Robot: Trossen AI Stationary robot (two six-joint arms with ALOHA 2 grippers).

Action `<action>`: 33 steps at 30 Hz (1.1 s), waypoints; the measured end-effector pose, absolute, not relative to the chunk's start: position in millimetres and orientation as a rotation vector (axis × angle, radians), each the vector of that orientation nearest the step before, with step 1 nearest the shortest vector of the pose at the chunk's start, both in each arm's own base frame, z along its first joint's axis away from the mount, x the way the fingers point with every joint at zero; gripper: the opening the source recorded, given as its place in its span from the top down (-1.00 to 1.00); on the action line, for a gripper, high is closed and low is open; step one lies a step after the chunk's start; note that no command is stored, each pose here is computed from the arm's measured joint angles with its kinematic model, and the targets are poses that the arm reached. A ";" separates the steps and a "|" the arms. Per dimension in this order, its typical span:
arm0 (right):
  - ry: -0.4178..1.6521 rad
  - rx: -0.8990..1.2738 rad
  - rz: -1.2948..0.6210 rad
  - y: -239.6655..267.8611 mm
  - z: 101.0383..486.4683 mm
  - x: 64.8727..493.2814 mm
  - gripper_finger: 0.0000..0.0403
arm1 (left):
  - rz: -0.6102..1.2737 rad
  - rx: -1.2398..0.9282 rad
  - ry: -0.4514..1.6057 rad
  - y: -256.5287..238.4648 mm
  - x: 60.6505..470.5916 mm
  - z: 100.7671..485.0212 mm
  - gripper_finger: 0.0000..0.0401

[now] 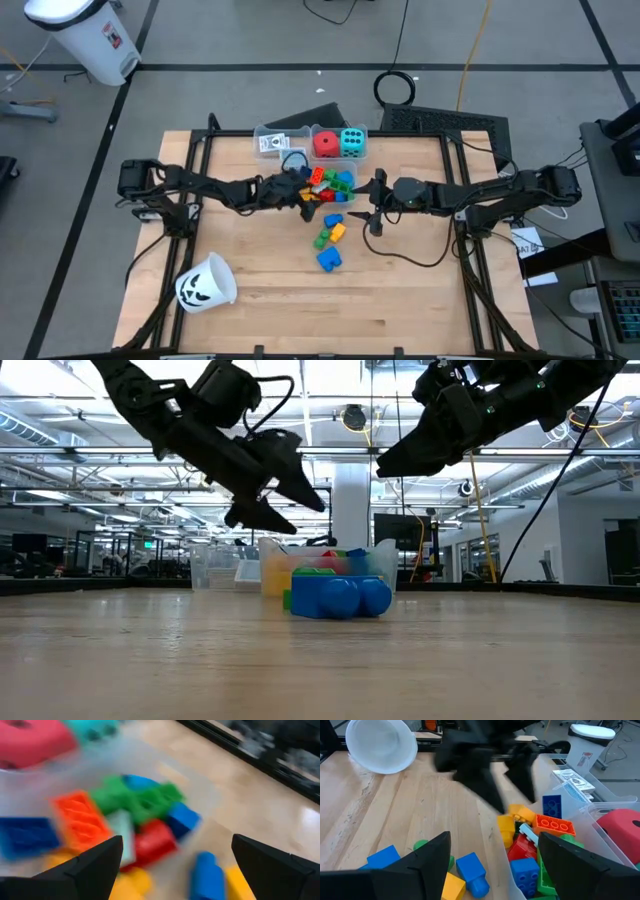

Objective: Pick & Place Toys
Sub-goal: Put the green game piece into the bottom transparent bin

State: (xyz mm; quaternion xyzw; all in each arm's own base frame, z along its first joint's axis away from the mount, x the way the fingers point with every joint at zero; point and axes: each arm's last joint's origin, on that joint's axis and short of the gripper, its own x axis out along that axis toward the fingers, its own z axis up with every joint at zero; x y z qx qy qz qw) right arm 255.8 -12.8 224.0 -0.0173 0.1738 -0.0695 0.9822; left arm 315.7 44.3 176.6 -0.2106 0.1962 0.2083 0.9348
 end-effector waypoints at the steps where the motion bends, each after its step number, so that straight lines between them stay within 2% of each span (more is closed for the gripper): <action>1: 0.349 -0.035 -0.140 -12.7 224.0 255.8 -0.34 | 0.391 -0.441 0.408 39.3 316.4 176.5 -0.89; 13: 0.349 -0.033 -0.140 -12.8 224.0 255.9 -0.33 | 0.134 -0.479 0.507 -38.2 316.7 169.7 -0.90; 17: 0.341 -0.031 -0.140 -12.7 224.6 256.1 -0.33 | 0.213 -0.557 0.595 -45.3 318.5 173.3 -0.90; 21: 0.333 -0.030 -0.140 -12.7 225.4 256.4 -0.33 | 0.316 -0.504 0.680 -49.8 328.5 180.5 -0.90; 33: 0.334 -0.019 -0.142 -12.7 225.1 256.3 -0.33 | 0.372 -0.446 0.782 -56.6 358.0 142.5 -0.90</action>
